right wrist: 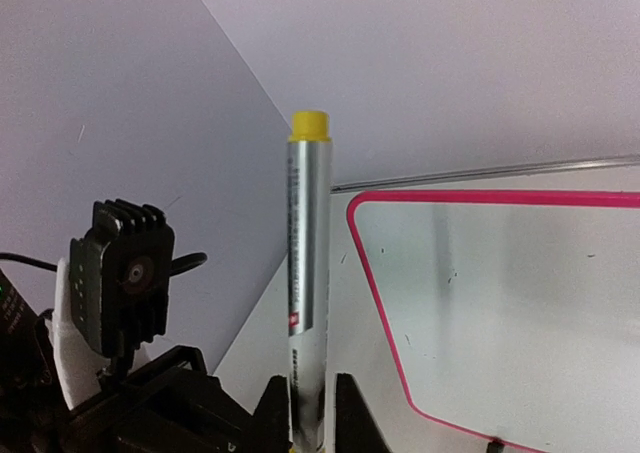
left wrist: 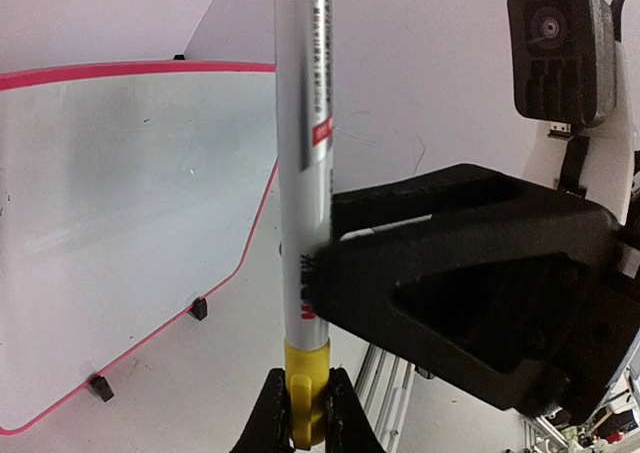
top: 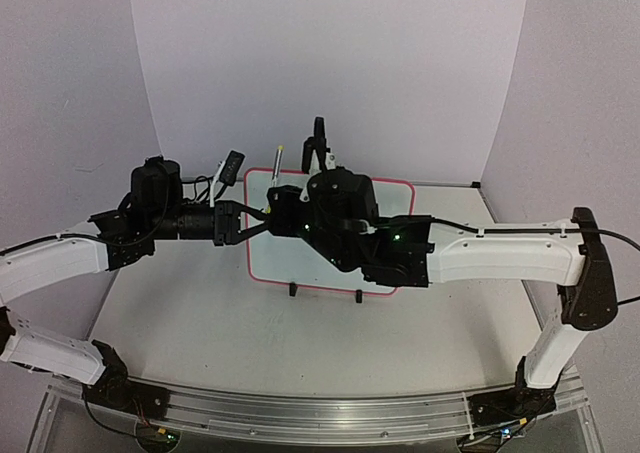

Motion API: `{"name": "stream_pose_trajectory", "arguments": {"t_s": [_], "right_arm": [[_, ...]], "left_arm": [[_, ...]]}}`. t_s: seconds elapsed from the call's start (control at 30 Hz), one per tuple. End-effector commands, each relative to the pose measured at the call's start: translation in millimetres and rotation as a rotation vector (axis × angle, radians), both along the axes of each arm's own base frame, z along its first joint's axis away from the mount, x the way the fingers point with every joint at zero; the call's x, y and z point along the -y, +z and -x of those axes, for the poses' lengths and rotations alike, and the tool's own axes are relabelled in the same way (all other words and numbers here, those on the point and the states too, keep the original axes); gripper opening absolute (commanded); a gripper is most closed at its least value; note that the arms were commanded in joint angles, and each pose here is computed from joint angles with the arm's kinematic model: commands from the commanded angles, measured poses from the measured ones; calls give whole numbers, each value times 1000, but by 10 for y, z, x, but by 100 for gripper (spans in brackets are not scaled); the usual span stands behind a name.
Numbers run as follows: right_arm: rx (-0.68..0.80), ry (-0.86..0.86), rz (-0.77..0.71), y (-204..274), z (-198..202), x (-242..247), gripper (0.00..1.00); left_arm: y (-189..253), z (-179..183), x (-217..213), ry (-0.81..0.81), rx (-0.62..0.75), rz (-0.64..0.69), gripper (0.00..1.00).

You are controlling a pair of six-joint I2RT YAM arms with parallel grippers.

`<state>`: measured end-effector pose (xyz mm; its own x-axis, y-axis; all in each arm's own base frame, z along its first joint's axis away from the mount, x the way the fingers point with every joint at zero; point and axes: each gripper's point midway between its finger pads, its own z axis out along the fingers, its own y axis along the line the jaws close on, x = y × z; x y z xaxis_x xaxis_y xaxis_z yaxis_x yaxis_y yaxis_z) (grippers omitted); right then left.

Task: Write a sentence on the whiteboard
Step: Pass from the right arm to the left, then open the pen cap from the whiteboard marker.

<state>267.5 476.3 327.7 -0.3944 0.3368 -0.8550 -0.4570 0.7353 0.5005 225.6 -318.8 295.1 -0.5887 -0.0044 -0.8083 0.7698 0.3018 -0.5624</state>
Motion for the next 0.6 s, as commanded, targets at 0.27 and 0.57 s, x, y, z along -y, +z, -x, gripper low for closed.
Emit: {"name": "stream_pose_trajectory", "arguments": {"t_s": [0.27,0.57], "right_arm": [[10,168,379,170,173,761,84],[-243,498,402,-117,405,1048,93]], "left_arm": [[-229,306,-109,-211,7,-325,0],[-583,682,28,-433,-13,-492,0]]}}
